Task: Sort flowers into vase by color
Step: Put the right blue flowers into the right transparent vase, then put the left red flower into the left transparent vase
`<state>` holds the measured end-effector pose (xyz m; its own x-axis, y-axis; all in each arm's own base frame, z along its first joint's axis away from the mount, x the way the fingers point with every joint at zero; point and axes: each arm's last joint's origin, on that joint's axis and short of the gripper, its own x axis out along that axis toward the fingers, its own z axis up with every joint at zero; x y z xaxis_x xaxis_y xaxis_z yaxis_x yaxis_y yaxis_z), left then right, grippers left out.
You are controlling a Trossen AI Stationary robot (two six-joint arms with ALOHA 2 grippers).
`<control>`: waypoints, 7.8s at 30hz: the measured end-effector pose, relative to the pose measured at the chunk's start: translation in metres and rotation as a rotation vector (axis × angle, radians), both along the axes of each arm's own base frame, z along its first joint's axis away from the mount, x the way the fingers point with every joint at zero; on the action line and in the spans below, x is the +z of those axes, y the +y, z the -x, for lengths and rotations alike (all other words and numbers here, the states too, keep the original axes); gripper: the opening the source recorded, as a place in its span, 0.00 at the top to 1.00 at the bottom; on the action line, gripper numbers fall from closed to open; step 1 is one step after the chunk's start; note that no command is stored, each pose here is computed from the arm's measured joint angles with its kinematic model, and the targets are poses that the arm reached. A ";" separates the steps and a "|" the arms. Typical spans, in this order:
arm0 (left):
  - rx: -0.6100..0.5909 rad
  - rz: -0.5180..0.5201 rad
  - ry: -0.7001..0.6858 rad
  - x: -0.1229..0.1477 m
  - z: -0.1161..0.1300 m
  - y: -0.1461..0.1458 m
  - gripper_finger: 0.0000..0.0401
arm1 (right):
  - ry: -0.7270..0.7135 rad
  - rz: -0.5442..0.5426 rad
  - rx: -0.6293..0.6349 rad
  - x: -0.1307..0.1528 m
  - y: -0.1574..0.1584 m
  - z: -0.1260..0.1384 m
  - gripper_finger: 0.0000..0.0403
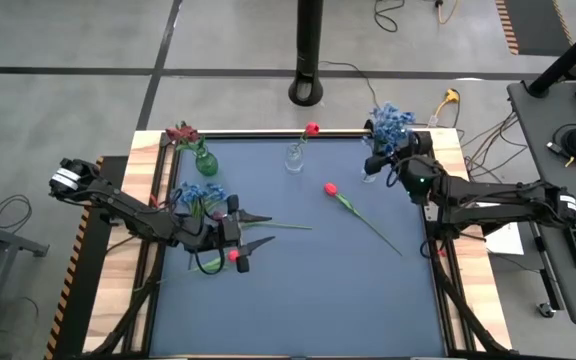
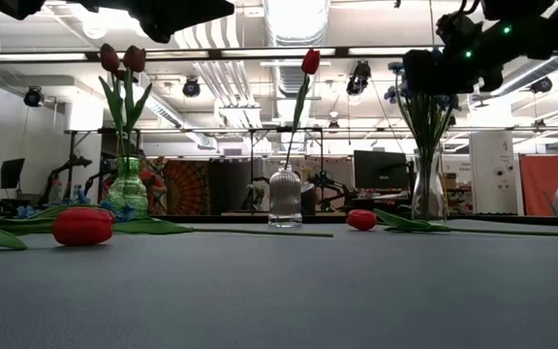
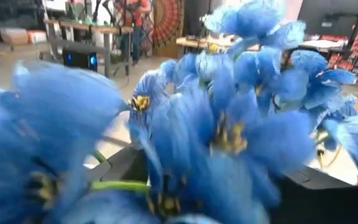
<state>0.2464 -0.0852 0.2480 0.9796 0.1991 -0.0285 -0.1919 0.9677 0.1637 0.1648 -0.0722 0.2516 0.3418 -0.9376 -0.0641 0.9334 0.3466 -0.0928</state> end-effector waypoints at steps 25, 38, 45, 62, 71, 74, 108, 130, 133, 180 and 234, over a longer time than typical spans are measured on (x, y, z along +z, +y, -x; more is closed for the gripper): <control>0.061 0.078 0.086 -0.012 0.001 0.002 0.50 | 0.082 -0.247 0.019 0.030 0.004 0.005 0.32; 0.079 0.142 0.151 -0.021 0.003 0.003 0.50 | 0.053 -0.383 0.092 0.041 0.007 0.009 0.32; 0.079 0.142 0.152 -0.021 0.003 0.003 0.50 | 0.070 -0.435 0.061 0.047 0.009 0.015 0.32; 0.079 0.142 0.151 -0.021 0.003 0.003 0.50 | 0.048 -0.424 0.068 0.074 0.010 0.020 0.32; 0.079 0.142 0.151 -0.020 0.003 0.003 0.50 | 0.032 -0.409 0.076 0.098 0.012 0.026 0.32; 0.082 0.160 0.151 -0.021 0.003 0.003 0.50 | 0.018 -0.391 0.088 0.108 0.013 0.028 0.32; 0.170 0.686 1.009 -0.010 0.043 -0.028 0.50 | -0.028 -0.481 0.491 0.152 0.025 0.035 0.32; 0.554 0.567 1.583 -0.105 0.042 -0.054 0.53 | 0.009 -0.507 0.490 0.139 0.025 0.030 0.32; 0.555 0.564 1.586 -0.107 0.042 -0.054 0.60 | 0.015 -0.511 0.488 0.137 0.025 0.030 0.32; -0.006 -0.027 0.465 0.043 -0.023 -0.067 0.99 | 0.035 -0.248 0.910 0.102 0.079 -0.012 0.33; 0.111 -0.092 0.089 0.035 -0.055 -0.014 0.98 | -0.100 0.193 1.182 0.028 0.147 -0.152 0.33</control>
<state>0.3013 -0.0987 0.2826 0.9458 0.3119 -0.0908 -0.2778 0.9215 0.2715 0.3169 0.0750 0.2793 0.9924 -0.0323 0.1185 0.0538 0.9818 -0.1824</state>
